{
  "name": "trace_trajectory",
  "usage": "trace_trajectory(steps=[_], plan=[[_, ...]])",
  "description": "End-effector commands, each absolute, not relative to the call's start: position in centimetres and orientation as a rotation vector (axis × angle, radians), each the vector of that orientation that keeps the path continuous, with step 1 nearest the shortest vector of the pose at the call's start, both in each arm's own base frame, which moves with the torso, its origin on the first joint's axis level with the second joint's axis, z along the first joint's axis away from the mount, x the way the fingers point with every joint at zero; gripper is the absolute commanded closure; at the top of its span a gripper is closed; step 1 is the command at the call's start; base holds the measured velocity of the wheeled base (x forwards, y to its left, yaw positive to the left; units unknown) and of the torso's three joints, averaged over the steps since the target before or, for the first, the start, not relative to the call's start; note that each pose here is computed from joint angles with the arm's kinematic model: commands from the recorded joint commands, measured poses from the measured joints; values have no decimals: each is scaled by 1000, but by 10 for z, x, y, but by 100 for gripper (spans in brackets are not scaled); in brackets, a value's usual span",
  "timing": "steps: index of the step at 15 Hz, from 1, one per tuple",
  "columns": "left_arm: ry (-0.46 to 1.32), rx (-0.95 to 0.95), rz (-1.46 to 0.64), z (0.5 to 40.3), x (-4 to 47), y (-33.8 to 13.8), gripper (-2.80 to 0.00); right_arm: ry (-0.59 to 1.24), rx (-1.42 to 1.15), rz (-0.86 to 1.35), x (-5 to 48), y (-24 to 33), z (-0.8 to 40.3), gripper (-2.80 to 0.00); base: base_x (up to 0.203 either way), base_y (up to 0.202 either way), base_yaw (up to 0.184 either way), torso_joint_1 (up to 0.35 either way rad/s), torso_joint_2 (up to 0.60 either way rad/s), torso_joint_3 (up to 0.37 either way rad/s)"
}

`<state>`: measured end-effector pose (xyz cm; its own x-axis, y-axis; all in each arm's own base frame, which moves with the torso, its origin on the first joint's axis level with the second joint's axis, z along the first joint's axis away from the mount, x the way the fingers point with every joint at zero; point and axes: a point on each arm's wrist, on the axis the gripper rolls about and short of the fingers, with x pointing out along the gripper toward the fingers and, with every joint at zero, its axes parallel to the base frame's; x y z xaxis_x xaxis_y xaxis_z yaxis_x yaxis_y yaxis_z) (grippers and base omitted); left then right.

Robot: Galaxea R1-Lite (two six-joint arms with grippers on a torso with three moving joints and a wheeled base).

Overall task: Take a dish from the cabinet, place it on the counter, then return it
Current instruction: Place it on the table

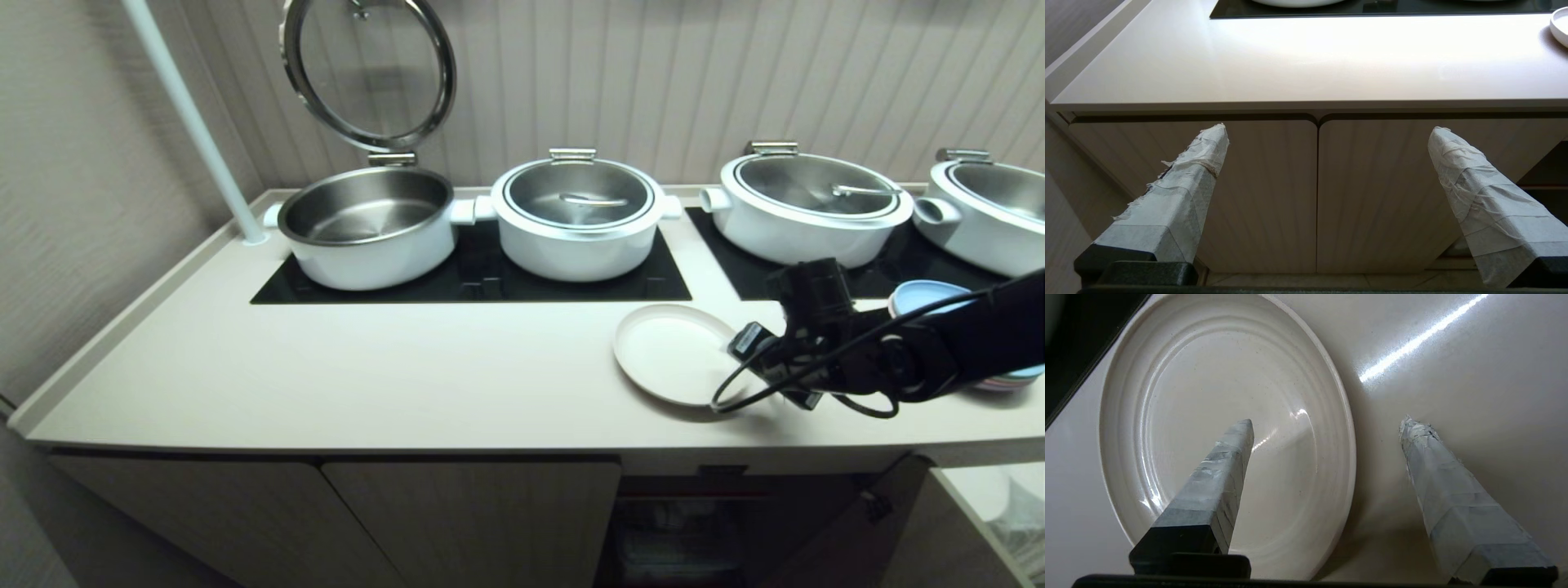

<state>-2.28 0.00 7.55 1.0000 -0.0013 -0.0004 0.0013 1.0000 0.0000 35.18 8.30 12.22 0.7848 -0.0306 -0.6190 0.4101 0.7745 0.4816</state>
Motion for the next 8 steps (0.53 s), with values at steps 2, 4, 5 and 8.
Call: trace_trajectory(steps=[2,4,5,8], plan=[[0,0,0,75,-23,0,-280,590,654,-237,353,83,128,-280,0,0,0,0,0,0],[0,0,-2,75,-23,0,-280,572,620,-215,351,83,133,-280,0,0,0,0,0,0],[0,0,0,75,-23,0,-280,570,610,-210,351,83,134,-280,0,0,0,0,0,0],[0,0,-1,75,-23,0,-280,531,536,-197,349,82,140,-280,0,0,0,0,0,0]])
